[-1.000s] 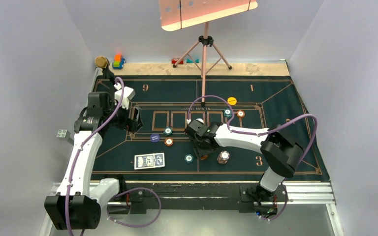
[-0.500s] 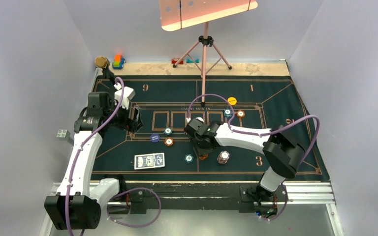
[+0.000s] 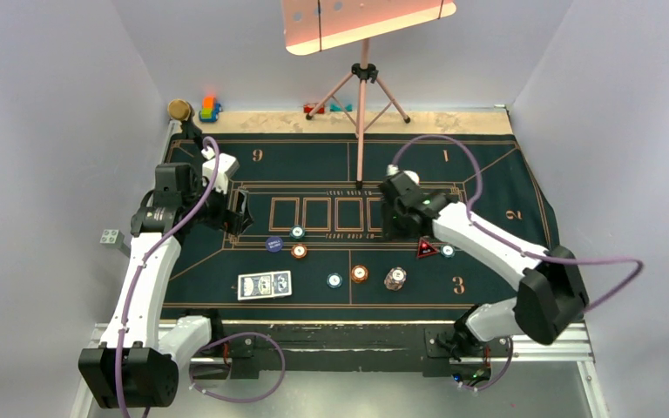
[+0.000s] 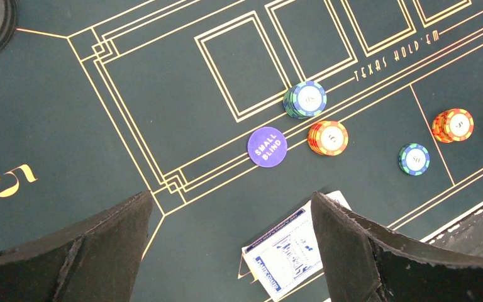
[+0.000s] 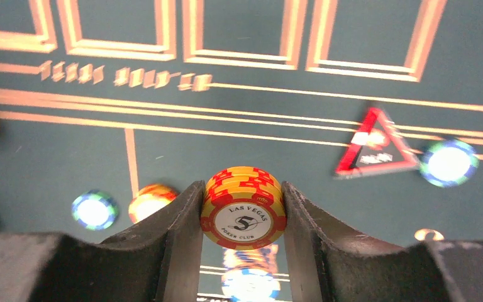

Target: Distribute texas hold em gaming equipment

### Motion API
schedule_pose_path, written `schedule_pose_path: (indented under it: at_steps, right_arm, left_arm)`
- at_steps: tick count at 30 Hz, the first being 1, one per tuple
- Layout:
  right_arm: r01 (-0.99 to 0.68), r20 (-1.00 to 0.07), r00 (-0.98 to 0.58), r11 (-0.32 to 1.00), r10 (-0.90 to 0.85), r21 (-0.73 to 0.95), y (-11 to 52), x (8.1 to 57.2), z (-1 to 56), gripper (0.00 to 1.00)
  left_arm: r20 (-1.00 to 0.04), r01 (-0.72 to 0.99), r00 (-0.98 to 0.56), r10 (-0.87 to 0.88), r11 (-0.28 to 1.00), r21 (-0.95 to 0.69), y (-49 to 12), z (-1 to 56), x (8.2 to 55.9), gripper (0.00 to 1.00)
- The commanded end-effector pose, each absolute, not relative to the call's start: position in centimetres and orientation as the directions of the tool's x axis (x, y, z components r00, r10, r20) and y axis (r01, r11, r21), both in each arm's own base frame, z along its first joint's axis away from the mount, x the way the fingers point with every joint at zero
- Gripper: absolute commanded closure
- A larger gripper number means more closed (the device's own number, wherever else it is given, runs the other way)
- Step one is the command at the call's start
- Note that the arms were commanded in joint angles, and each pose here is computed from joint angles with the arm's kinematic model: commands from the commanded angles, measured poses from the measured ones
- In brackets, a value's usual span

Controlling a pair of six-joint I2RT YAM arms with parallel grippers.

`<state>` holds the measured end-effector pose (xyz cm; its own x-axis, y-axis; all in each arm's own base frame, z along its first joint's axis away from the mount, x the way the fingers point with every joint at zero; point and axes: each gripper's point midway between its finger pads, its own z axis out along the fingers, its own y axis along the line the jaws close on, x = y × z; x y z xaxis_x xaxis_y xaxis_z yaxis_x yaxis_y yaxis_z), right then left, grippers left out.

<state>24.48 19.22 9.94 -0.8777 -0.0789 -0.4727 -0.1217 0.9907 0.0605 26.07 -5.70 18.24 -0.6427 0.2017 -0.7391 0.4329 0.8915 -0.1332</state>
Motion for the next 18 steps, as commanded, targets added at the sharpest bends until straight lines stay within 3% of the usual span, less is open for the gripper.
schedule_pose_path:
  at_steps: [1,6,11,15,18]
  right_arm:
    - [0.114,-0.441,-0.891,0.993,0.109,0.016,12.4,23.4,9.1,0.94]
    - [0.338,-0.392,-0.863,0.941,0.318,0.019,7.5,21.6,7.5,0.96]
    - [0.481,-0.353,-0.81,0.875,0.468,0.057,6.6,19.9,6.1,0.99]
    - [0.547,-0.32,-0.782,0.835,0.534,0.057,6.5,19.2,4.6,1.0]
    - [0.569,-0.309,-0.778,0.822,0.547,0.025,6.1,18.8,3.4,0.95]
  left_arm:
    - [-0.768,0.457,-0.604,0.213,0.882,-0.115,-5.8,19.0,26.3,0.0]
    - [-0.768,0.457,-0.605,0.21,0.882,-0.118,-5.8,19.0,26.4,0.0]
    - [-0.766,0.459,-0.607,0.212,0.88,-0.12,-5.9,18.9,26.3,0.0]
    - [-0.766,0.459,-0.606,0.212,0.88,-0.12,-5.9,19.0,26.3,0.0]
    - [-0.767,0.46,-0.605,0.214,0.88,-0.117,-5.8,19.0,26.3,0.0]
